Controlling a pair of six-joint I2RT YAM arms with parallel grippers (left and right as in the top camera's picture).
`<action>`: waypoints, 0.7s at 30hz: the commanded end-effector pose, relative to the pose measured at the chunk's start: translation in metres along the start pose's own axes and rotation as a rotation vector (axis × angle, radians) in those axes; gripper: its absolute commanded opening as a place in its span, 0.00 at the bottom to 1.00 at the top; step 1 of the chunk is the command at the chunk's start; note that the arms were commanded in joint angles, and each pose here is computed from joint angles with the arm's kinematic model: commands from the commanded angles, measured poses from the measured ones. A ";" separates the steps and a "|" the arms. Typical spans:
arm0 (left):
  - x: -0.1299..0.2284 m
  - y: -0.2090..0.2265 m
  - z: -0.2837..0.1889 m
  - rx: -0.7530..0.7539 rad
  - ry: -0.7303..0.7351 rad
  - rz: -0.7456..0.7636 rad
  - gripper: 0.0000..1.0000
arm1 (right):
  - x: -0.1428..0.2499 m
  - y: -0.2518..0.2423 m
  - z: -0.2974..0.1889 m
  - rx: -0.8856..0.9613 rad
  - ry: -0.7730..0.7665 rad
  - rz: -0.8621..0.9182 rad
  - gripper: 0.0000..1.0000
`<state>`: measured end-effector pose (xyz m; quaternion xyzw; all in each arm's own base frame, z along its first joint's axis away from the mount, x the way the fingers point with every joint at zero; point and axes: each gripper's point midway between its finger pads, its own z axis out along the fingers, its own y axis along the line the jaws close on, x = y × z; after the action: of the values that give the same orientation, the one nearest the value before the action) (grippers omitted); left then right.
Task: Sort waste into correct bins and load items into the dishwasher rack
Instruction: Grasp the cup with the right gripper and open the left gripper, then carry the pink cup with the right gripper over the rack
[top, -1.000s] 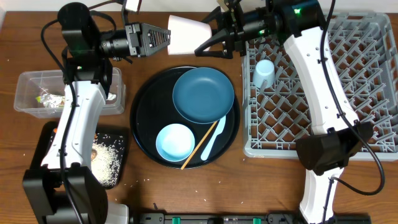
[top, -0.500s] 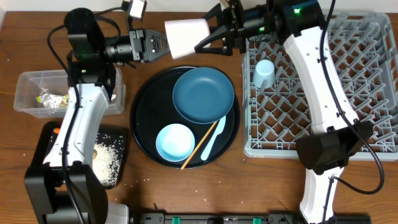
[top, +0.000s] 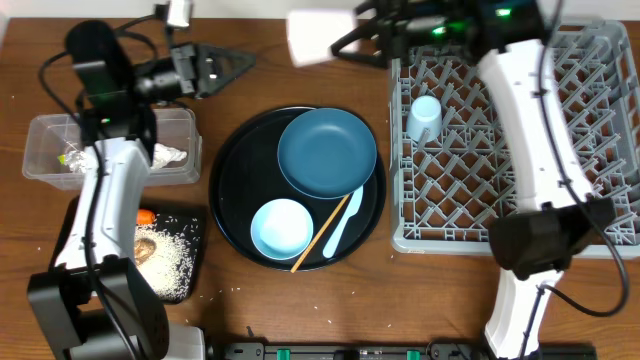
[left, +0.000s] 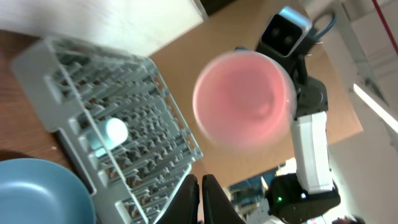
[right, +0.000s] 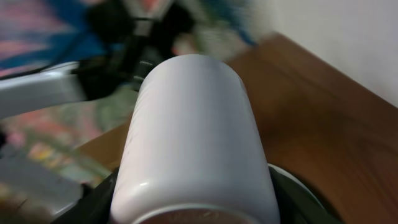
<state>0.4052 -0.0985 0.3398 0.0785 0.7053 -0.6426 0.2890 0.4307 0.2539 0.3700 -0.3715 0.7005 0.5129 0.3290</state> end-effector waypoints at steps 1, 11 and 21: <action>0.000 0.000 -0.005 -0.002 -0.005 0.022 0.06 | -0.013 -0.002 -0.041 0.245 -0.015 0.059 0.35; -0.010 0.030 -0.007 -0.117 -0.111 -0.050 0.06 | 0.040 -0.037 -0.147 0.853 0.099 0.343 0.29; 0.046 0.144 -0.024 -0.721 -0.131 -0.244 0.06 | 0.089 -0.041 -0.196 1.114 0.203 0.568 0.18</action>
<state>0.4203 -0.0793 0.2148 -0.1729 0.8256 -0.4945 0.2096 0.4069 0.0620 0.3260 -0.0358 0.9556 0.1445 0.2543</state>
